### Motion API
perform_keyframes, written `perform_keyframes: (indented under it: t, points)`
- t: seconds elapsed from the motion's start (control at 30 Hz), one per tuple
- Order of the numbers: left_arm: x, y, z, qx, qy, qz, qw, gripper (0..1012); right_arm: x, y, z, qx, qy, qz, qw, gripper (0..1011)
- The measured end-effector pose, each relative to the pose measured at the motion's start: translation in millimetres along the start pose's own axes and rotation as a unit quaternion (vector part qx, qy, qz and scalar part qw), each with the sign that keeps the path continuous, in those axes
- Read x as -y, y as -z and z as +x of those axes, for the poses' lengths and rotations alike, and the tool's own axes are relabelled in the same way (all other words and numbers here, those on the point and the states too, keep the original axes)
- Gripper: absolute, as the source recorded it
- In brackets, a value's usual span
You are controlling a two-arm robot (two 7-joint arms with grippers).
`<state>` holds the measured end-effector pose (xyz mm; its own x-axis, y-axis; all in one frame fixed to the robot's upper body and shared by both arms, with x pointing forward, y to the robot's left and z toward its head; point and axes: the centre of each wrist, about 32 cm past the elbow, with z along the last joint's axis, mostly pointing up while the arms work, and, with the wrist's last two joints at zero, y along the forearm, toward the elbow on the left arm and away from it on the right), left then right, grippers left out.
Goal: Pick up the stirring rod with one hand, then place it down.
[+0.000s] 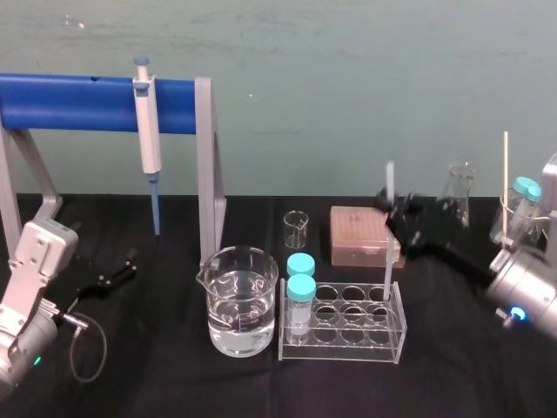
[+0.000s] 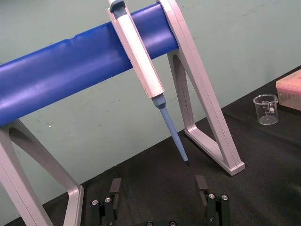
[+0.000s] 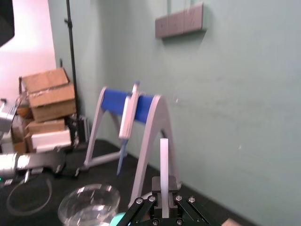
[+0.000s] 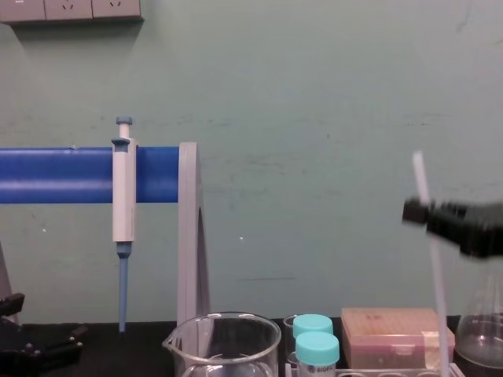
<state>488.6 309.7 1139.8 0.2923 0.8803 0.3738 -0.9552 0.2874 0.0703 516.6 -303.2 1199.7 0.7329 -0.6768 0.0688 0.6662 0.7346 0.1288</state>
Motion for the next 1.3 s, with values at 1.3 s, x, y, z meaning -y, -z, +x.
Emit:
perform_keyframes:
  t: [1.3]
  points:
    - [0.0,0.0,0.0,0.0,0.0,0.0,1.0,1000,-31.1,-24.6,46.0,0.035,0.038,0.039,0.9979,72]
